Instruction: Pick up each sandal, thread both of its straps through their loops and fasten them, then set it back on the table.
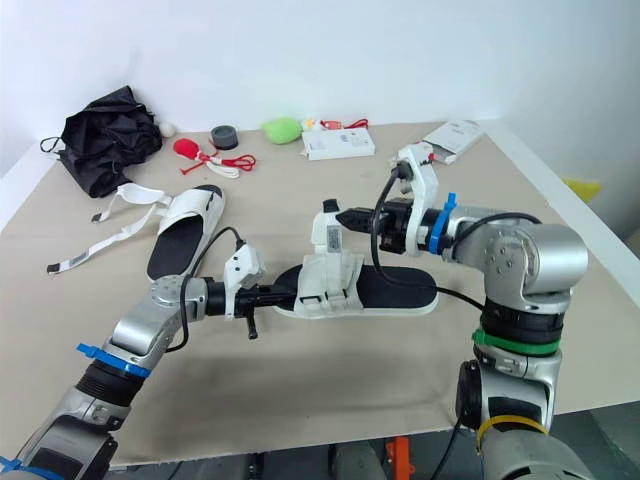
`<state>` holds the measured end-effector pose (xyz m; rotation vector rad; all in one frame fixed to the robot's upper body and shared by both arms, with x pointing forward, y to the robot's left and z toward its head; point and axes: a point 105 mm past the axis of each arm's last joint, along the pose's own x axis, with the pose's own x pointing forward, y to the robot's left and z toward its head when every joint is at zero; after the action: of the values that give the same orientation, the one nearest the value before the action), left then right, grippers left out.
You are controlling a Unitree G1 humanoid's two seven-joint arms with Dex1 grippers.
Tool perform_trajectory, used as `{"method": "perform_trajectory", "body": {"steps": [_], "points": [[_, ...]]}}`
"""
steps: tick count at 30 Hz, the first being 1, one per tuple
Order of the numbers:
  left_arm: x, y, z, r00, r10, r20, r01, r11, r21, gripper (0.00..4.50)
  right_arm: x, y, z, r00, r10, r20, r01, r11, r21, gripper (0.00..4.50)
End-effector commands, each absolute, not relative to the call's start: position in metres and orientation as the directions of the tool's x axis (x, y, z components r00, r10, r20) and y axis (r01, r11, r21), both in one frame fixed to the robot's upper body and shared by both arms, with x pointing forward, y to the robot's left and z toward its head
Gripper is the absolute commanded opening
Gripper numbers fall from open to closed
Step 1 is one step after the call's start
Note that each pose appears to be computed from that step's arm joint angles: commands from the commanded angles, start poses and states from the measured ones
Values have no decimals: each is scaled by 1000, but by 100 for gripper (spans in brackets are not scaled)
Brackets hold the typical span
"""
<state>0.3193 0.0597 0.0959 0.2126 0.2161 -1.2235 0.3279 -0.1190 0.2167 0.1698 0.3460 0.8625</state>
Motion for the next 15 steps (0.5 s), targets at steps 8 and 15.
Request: {"method": "perform_trajectory", "body": {"steps": [8,15], "points": [[318,64,73,318,-878,-358,942,336,14,0,349,-129,198,699,674,-240,-606,736,302,5],[315,65,70,318,-876,-362,941,338,8,0,358,-139,182,724,629,-284,-560,776,290,5]]}}
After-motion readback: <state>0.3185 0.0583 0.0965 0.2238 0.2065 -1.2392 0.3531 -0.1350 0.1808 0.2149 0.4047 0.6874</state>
